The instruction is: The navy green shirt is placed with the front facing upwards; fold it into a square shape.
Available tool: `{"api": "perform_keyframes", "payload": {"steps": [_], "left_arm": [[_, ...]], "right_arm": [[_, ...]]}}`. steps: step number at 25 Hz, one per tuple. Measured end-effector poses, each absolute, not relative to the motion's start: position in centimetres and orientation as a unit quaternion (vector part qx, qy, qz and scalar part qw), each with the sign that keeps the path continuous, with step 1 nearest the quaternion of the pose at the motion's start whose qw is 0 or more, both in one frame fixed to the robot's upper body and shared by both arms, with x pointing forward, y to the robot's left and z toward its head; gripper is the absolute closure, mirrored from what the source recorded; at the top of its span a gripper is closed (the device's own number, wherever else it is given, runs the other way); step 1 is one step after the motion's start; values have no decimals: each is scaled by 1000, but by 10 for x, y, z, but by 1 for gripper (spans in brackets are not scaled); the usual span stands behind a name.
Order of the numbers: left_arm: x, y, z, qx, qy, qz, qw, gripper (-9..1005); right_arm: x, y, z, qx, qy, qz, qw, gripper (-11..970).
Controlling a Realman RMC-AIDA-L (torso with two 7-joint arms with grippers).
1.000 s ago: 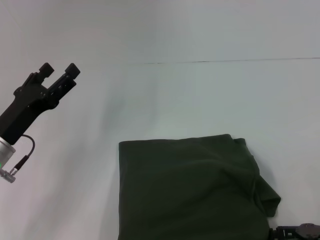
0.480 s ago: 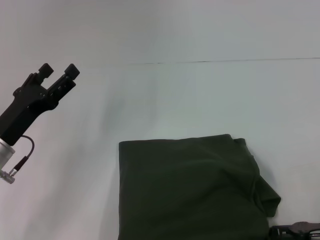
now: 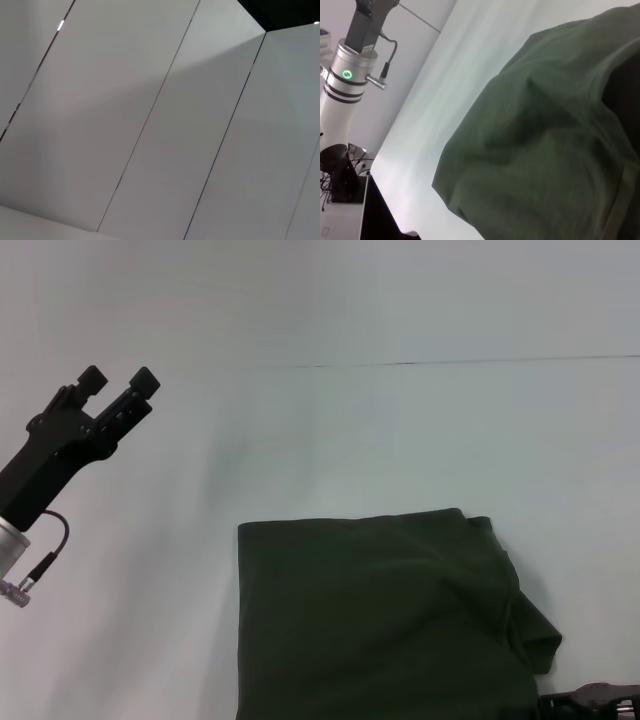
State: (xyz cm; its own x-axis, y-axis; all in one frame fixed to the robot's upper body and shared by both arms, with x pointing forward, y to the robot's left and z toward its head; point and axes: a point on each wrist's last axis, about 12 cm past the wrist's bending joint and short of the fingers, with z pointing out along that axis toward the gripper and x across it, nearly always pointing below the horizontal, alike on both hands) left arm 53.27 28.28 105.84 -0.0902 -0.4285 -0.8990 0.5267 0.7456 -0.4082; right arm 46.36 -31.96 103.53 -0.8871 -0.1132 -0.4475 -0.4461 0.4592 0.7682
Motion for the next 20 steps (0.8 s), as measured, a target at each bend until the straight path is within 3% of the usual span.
{"api": "perform_keyframes", "payload": {"steps": [7,20], "left_arm": [[533,282,1058,38,647,-355,673,66],[532,282,1058,35,648,-357,672,66]], "right_arm": [[464,-318,1036,-171,836,493,168,902],[465,-348,1068,-199,821,504,180,927]]}}
